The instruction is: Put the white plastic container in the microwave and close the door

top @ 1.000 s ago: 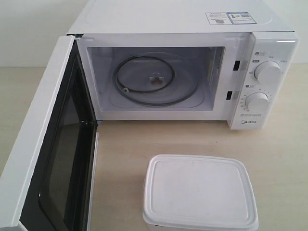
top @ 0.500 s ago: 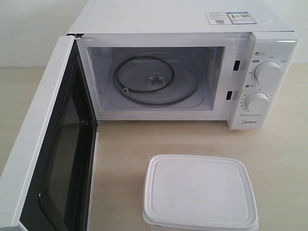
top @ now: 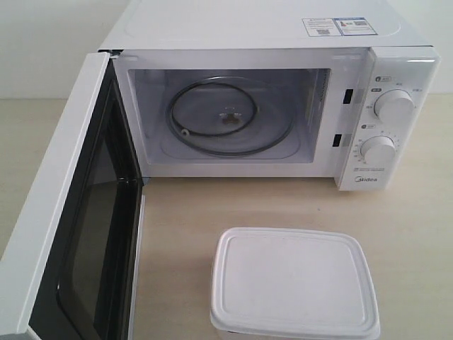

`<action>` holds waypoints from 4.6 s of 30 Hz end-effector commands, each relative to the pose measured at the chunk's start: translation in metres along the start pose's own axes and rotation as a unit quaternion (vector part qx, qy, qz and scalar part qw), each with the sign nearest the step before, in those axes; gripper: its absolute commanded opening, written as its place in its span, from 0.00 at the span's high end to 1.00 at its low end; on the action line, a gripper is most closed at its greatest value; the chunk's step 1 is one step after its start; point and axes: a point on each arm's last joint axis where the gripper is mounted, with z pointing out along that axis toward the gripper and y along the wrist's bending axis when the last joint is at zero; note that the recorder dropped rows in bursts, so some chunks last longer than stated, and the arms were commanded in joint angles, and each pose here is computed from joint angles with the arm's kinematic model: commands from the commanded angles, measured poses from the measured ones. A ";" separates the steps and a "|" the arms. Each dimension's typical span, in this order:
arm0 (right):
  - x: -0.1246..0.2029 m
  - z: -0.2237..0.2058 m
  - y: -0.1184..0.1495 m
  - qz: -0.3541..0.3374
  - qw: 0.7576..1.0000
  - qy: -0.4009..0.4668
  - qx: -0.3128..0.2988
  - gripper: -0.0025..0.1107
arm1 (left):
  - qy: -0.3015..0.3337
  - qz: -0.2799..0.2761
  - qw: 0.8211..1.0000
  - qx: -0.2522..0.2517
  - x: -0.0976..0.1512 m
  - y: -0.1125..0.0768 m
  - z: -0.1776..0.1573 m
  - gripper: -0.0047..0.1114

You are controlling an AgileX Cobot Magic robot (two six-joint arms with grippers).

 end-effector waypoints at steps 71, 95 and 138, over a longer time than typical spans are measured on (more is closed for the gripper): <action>0.083 0.086 0.048 -0.061 0.918 0.241 -0.308 0.98 | 0.000 -0.001 1.000 -0.002 0.001 0.000 0.000 0.92; 0.124 0.056 0.075 -0.037 0.788 0.288 -0.542 0.98 | 0.000 -0.001 1.000 -0.002 0.001 0.000 0.000 0.92; 0.150 0.044 0.092 0.071 0.717 0.484 -0.497 0.98 | 0.000 -0.001 1.000 -0.002 0.001 0.000 0.000 0.92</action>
